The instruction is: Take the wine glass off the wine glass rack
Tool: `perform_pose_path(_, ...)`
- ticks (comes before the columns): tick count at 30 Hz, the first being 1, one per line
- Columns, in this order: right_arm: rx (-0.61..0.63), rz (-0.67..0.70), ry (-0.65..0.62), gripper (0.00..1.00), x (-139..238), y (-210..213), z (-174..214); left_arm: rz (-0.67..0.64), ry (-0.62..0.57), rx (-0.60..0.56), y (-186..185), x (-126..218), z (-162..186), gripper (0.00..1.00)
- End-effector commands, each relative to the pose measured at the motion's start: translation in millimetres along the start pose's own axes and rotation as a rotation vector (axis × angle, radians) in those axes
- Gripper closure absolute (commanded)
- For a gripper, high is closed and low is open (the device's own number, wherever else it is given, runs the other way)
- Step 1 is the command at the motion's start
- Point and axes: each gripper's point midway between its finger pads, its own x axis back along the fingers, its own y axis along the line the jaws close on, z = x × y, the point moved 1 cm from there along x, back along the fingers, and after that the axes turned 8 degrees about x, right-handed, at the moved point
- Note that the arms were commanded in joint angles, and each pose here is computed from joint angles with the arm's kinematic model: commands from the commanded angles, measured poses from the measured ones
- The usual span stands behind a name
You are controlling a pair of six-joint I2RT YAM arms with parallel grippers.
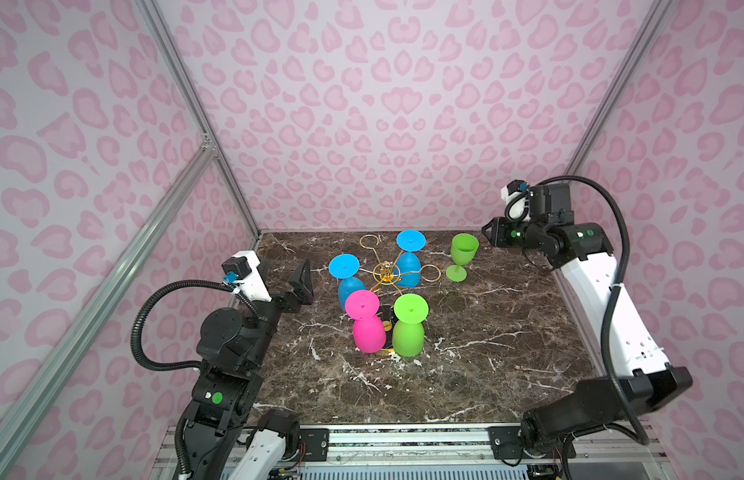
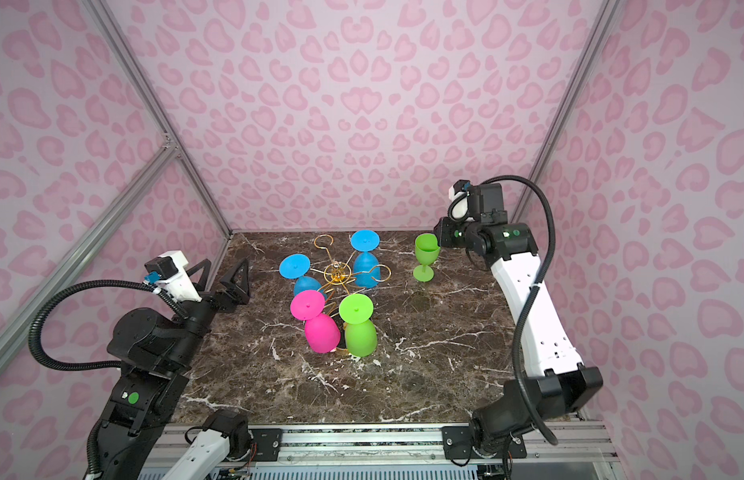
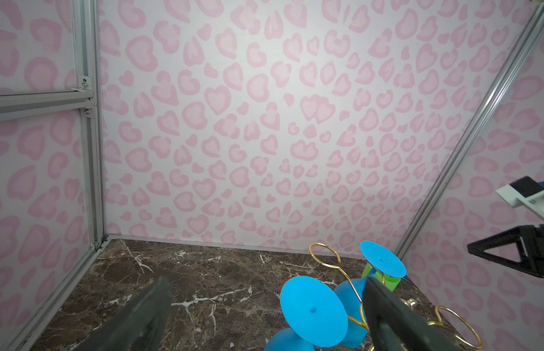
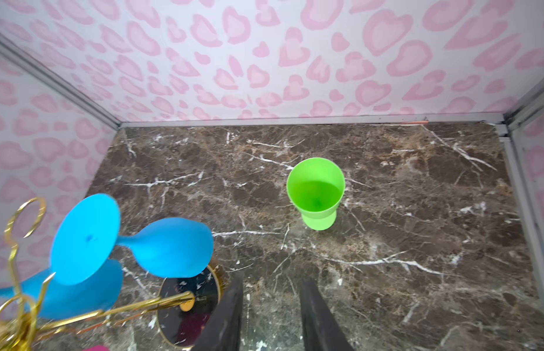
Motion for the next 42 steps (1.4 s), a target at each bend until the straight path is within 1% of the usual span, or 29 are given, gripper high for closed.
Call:
perform_pose_path(1, -0.041, -0.135, -0.121, 0.64, 26.3, 27.0, -7.0, -0.034, -0.034, -0.022, 4.8, 2.8, -7.8, 0.01)
perform_pose_path(3, -0.057, -0.192, -0.129, 0.63, 45.1, 39.4, 7.1, -0.040, -0.047, -0.032, 5.0, 4.6, -11.7, 0.01)
perform_pose_path(5, -0.082, -0.273, -0.142, 0.59, 61.5, 55.6, 24.3, -0.038, -0.056, -0.025, 4.1, 5.7, -14.9, 0.01)
perform_pose_path(8, -0.139, -0.407, -0.138, 0.54, 74.6, 79.4, 49.2, -0.033, -0.054, -0.018, 3.4, 4.5, -14.4, 0.01)
perform_pose_path(10, -0.186, -0.501, -0.124, 0.52, 79.4, 96.8, 62.4, -0.045, -0.057, -0.024, 5.1, 3.6, -15.5, 0.01)
perform_pose_path(12, -0.229, -0.567, -0.100, 0.52, 81.0, 112.7, 76.5, -0.057, -0.065, -0.027, 6.7, 2.8, -16.8, 0.01)
perform_pose_path(17, -0.330, -0.666, -0.065, 0.55, 77.2, 132.3, 94.9, -0.045, -0.068, -0.007, 4.8, 2.1, -17.6, 0.01)
perform_pose_path(20, -0.361, -0.709, -0.013, 0.56, 69.5, 138.9, 105.0, -0.039, -0.060, 0.000, 4.7, 1.9, -14.0, 0.01)
perform_pose_path(26, -0.354, -0.758, 0.075, 0.57, 62.5, 158.7, 117.3, -0.036, -0.057, 0.006, 4.9, 3.4, -12.5, 0.01)
perform_pose_path(31, -0.378, -0.802, 0.093, 0.58, 57.8, 169.2, 118.6, -0.034, -0.057, 0.012, 4.8, 4.1, -12.0, 0.01)
perform_pose_path(34, -0.369, -0.798, 0.119, 0.59, 54.7, 174.7, 123.5, -0.031, -0.058, 0.013, 4.4, 5.0, -12.0, 0.01)
perform_pose_path(42, -0.376, -0.815, 0.139, 0.61, 51.5, 186.8, 129.7, -0.025, -0.054, 0.020, 4.2, 5.7, -9.7, 0.01)
